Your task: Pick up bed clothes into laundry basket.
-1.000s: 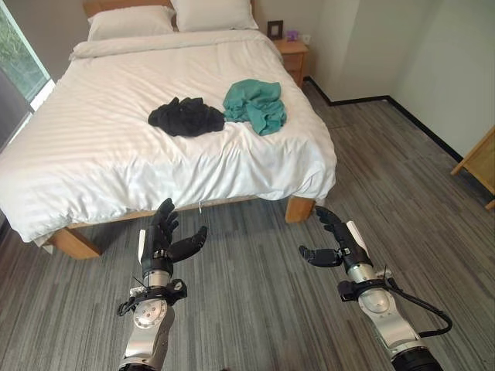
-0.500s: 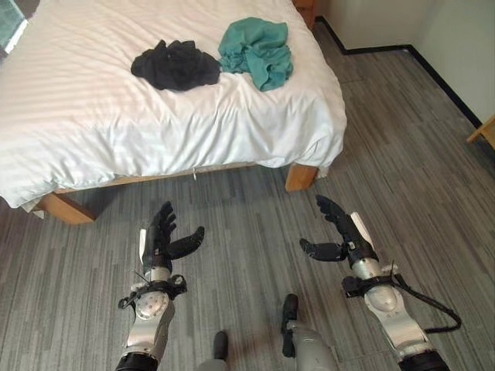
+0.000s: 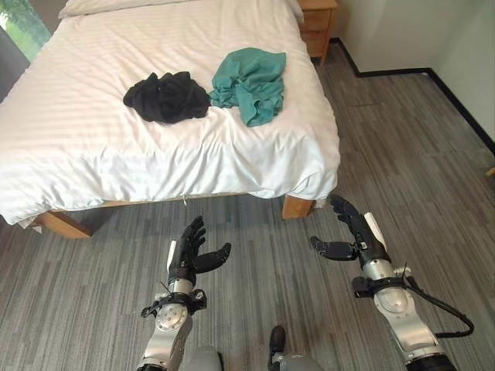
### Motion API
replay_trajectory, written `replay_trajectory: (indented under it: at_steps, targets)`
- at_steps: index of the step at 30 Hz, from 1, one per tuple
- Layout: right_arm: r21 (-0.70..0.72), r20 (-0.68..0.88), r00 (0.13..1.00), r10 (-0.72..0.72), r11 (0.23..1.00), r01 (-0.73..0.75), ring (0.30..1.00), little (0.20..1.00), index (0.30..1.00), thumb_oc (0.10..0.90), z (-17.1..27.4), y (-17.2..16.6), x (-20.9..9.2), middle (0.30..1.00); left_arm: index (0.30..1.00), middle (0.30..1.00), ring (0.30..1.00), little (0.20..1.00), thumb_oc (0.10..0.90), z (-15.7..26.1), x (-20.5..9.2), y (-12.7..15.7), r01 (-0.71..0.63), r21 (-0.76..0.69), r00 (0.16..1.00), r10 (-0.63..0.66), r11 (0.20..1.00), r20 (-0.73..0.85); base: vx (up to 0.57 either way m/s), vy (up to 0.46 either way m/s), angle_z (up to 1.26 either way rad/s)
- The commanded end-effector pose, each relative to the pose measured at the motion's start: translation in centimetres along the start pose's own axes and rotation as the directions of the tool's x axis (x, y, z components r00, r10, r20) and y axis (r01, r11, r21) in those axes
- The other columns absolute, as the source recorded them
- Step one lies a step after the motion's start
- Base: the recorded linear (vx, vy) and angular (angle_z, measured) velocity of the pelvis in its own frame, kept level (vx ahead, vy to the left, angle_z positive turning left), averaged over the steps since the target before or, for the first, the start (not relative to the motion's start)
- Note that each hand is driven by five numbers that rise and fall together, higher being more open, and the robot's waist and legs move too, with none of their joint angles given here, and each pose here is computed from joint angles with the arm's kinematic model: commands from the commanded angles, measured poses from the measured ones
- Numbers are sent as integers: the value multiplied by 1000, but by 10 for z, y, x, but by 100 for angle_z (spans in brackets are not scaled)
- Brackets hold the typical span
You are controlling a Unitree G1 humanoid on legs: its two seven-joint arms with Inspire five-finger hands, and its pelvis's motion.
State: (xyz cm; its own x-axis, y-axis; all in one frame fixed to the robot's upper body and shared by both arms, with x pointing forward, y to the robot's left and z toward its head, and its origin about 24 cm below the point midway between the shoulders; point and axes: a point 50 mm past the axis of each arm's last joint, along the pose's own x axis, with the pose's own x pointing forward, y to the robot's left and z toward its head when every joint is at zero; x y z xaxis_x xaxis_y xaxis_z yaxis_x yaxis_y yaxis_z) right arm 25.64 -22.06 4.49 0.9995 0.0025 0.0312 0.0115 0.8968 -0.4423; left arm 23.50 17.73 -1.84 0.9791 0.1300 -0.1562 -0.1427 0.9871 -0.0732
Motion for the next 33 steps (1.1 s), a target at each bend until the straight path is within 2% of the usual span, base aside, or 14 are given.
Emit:
replay_trajectory:
  at_steps: [1,10,13,16,22,25,27,28,30,33]
  targets:
    - [-28,275,954,-120,991,133,900,900,900,800,53,-28,16,900,900,900,900,900,800,55,8,0,39,26,961,-45,999,274,309,88,-42]
    - [-92,250,955,-160,978,188,900,900,900,800,46,-34,9,900,900,900,900,900,800,50,5,1,42,19,968,-45,999,247,247,127,-18]
    - [-153,180,948,-262,945,290,900,900,900,800,31,-49,5,900,900,900,900,900,800,46,5,0,56,58,973,-67,997,222,274,251,15]
    - [-191,170,929,-328,914,358,900,900,900,800,33,-65,21,900,900,900,900,900,800,51,7,10,48,92,971,-68,995,227,186,212,11]
    - [-287,315,871,-377,837,466,900,900,900,800,92,-109,71,900,900,900,900,900,800,48,6,27,24,121,979,-48,992,197,151,77,-5]
    - [-305,376,847,-377,813,497,900,900,900,800,116,-123,79,900,900,900,900,900,800,42,5,27,40,125,983,-61,991,170,219,35,-10]
    - [-305,377,847,-375,813,496,900,900,900,800,116,-123,80,900,900,900,900,900,800,42,5,26,39,123,983,-60,992,171,223,8,12]
    - [-338,420,818,-393,768,543,900,900,900,800,135,-143,82,900,900,900,900,900,800,37,6,21,82,138,985,-101,987,141,386,-35,38]
    - [-377,442,807,-392,735,564,900,900,900,800,148,-155,83,900,900,900,900,900,800,36,10,15,110,148,982,-130,983,137,418,-100,89]
    - [-384,446,797,-408,716,582,900,900,900,800,161,-169,87,900,900,900,900,900,800,34,9,12,124,148,981,-144,981,131,308,-108,98]
